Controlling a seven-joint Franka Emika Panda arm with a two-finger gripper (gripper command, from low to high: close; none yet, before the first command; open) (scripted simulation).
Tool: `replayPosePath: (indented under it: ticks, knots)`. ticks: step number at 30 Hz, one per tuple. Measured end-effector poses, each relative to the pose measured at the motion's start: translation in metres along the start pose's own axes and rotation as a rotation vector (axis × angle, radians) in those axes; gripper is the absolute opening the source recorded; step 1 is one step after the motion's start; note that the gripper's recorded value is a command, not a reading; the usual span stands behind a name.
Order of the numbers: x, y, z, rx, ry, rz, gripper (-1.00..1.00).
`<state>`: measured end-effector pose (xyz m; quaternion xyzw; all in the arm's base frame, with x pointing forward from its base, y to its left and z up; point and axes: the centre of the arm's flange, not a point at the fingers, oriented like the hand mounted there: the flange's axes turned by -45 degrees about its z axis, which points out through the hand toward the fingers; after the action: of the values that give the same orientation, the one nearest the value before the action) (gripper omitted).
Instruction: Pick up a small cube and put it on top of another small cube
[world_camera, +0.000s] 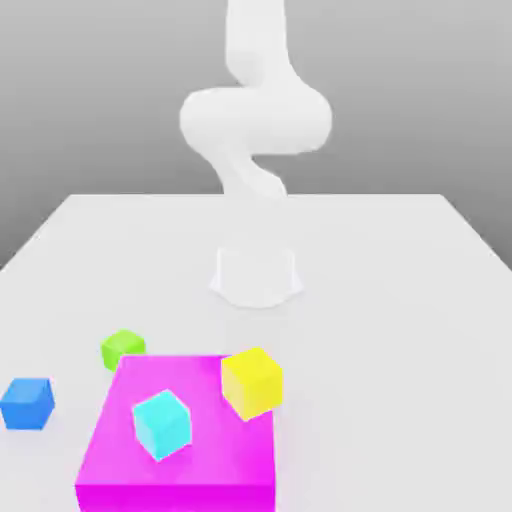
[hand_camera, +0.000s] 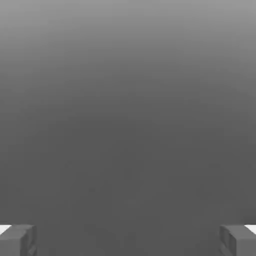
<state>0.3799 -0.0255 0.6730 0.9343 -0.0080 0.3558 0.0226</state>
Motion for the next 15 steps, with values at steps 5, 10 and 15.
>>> replayPosePath:
  ticks: [5, 10, 15]
  knots:
    - [-0.020, 0.058, 0.100, -0.072, -0.155, -0.028, 0.00]
    - [-0.067, 0.122, 0.186, -0.102, -0.310, -0.042, 0.00]
    - [-0.137, 0.185, 0.256, -0.095, -0.460, -0.042, 0.00]
